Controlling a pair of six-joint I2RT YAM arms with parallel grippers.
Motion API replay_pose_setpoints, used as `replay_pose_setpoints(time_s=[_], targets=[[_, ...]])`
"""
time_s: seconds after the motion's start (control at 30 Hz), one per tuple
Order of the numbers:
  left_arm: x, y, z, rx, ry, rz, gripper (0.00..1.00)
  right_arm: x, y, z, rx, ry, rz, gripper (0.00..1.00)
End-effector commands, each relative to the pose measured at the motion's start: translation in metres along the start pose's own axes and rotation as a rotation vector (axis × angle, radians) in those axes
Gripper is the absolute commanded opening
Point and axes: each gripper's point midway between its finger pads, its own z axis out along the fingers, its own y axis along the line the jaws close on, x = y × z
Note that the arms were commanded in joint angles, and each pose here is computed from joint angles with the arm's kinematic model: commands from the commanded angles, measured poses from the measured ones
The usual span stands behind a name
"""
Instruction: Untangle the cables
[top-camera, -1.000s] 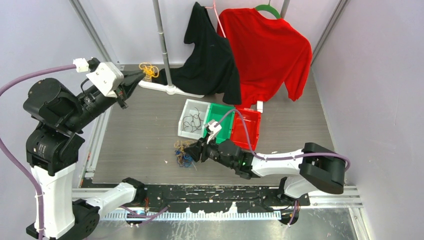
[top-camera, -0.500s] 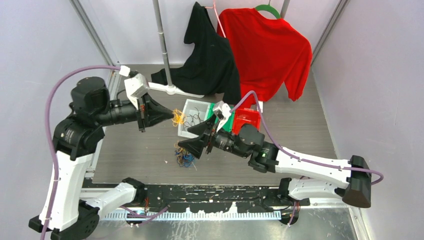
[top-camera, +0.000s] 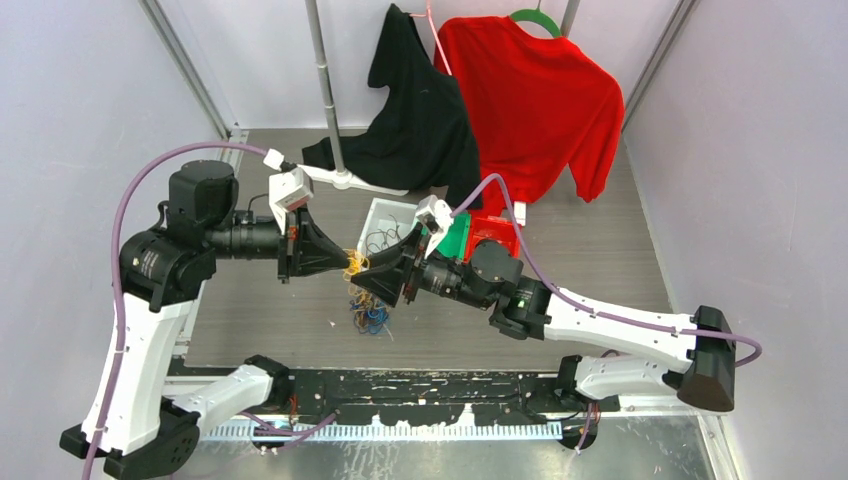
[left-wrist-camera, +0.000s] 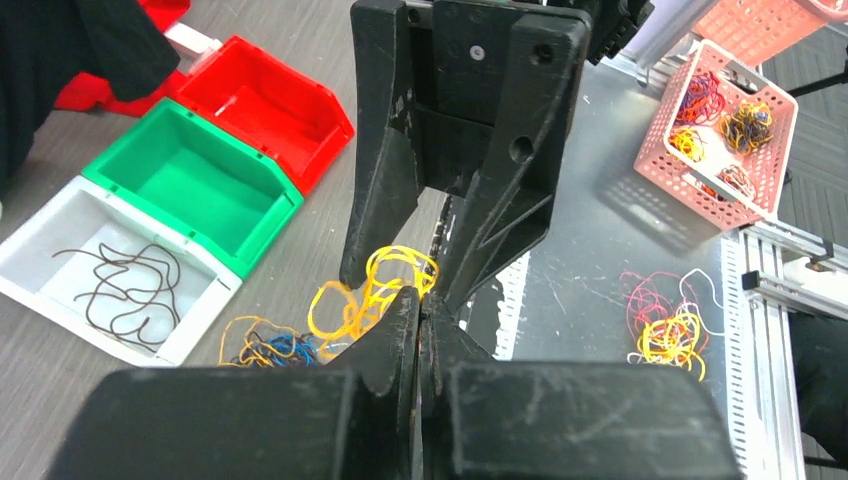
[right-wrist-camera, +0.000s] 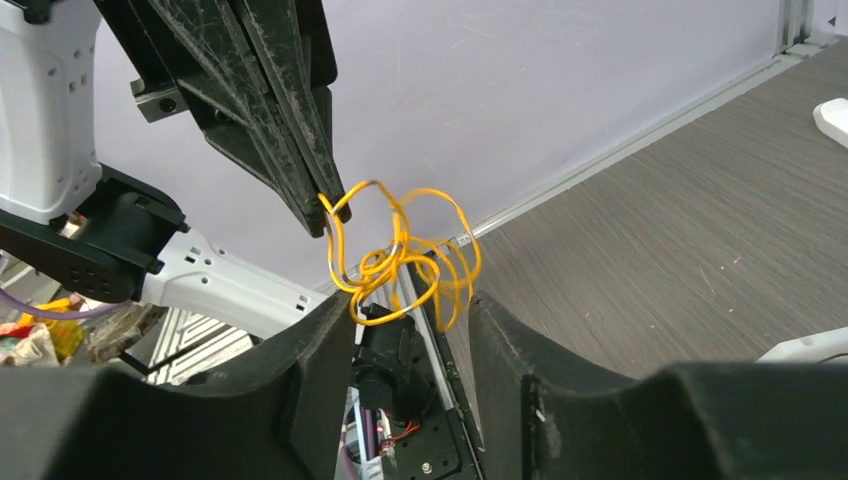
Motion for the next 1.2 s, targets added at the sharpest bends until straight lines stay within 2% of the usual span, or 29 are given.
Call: replay_pose_setpoints(time_s=[0.0, 0.1, 0.13, 0.17, 0.47, 0.63, 0.67, 0.7, 0.73, 0.77, 0.8, 0.83, 0.93, 1.17], targets=[[0.0, -0.01, -0.003, 0.044, 0.016, 0.026, 0.0, -0.038, 0.011, 0.004, -0.025, -0.134, 0.029, 0.43], [0.005, -0.008, -0.006, 0.024, 0.043, 0.042, 0.0, -0.04, 0.001, -0.003, 0.019, -0.157, 0.042, 0.13], [0.006, -0.005, -0.007, 0.008, 0.052, 0.055, 0.0, -0.041, -0.005, -0.007, 0.044, -0.161, 0.048, 0.05], [0.006, -0.003, -0.008, -0.009, 0.059, 0.068, 0.0, -0.04, -0.01, -0.011, 0.066, -0.166, 0.052, 0.02], [0.005, 0.017, -0.019, -0.142, 0.085, 0.191, 0.0, -0.024, -0.053, -0.049, 0.227, -0.149, 0.072, 0.01], [0.005, 0.018, -0.02, -0.149, 0.085, 0.209, 0.0, -0.022, -0.051, -0.055, 0.212, -0.145, 0.075, 0.01], [0.005, 0.018, -0.02, -0.15, 0.084, 0.208, 0.0, -0.022, -0.044, -0.052, 0.173, -0.131, 0.063, 0.02], [0.006, 0.019, -0.019, -0.148, 0.083, 0.207, 0.0, -0.024, -0.035, -0.047, 0.124, -0.123, 0.06, 0.17], [0.006, 0.019, -0.018, -0.144, 0.082, 0.205, 0.0, -0.024, -0.028, -0.042, 0.084, -0.114, 0.066, 0.42], [0.006, 0.019, -0.018, -0.14, 0.081, 0.206, 0.0, -0.026, -0.019, -0.037, 0.041, -0.108, 0.078, 0.61], [0.006, 0.019, -0.017, -0.137, 0.079, 0.207, 0.0, -0.028, -0.012, -0.031, 0.006, -0.107, 0.088, 0.71], [0.006, 0.018, -0.016, -0.13, 0.078, 0.205, 0.0, -0.028, -0.007, -0.026, -0.026, -0.1, 0.101, 0.75], [0.007, 0.018, -0.016, -0.127, 0.078, 0.201, 0.0, -0.032, 0.005, -0.01, -0.093, -0.1, 0.151, 0.77], [0.01, 0.019, -0.014, -0.115, 0.097, 0.189, 0.0, -0.042, 0.013, 0.016, -0.17, -0.165, 0.259, 0.68]])
